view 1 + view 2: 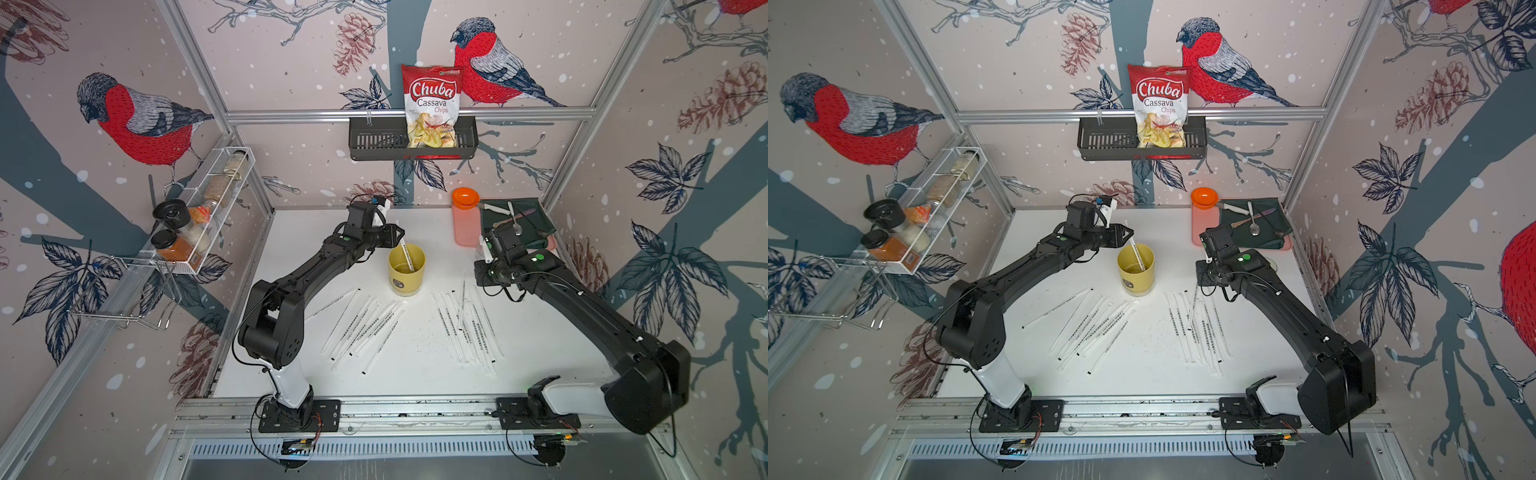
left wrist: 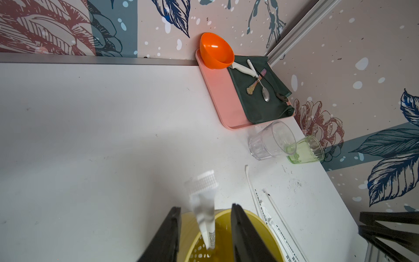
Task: Take the straws out of the storage container
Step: Pick up the straw from the container.
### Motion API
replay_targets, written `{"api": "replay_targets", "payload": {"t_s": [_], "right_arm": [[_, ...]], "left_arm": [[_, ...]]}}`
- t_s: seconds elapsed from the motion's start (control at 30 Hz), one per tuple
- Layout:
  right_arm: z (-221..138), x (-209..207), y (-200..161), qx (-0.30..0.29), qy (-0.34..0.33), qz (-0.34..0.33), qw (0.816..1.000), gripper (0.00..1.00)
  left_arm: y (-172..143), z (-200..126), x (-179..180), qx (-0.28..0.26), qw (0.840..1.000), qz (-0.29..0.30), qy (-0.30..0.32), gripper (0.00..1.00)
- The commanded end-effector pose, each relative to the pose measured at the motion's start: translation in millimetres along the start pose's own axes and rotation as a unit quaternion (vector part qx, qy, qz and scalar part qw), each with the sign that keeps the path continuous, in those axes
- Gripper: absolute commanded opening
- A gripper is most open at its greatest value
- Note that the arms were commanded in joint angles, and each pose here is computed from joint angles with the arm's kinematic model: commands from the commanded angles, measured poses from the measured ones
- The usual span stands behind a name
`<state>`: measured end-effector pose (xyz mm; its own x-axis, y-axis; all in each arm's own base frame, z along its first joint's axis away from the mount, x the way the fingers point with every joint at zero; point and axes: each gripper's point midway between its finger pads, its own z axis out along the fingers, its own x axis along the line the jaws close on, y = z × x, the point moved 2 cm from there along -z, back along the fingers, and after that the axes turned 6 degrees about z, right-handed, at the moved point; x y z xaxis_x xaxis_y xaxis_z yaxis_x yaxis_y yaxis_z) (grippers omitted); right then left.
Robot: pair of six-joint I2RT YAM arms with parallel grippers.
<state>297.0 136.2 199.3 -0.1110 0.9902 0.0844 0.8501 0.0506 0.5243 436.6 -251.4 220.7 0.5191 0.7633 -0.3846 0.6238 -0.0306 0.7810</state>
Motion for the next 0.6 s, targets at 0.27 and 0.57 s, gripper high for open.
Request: {"api": "replay_targets", "payload": {"t_s": [0.27,0.57], "right_arm": [[-2.4,-9.1,-2.6,-0.014,-0.020,-0.010,1.000,0.29],[-8.9,-10.2,-1.5,-0.028,-0.017,-0.008,0.999,0.28]], "left_arm": [[15.1,11.2,-0.1,-0.023,1.000,0.018,-0.003,0.32],[26.2,7.8,-3.1,-0.028,0.999,0.027,0.000,0.21]]}}
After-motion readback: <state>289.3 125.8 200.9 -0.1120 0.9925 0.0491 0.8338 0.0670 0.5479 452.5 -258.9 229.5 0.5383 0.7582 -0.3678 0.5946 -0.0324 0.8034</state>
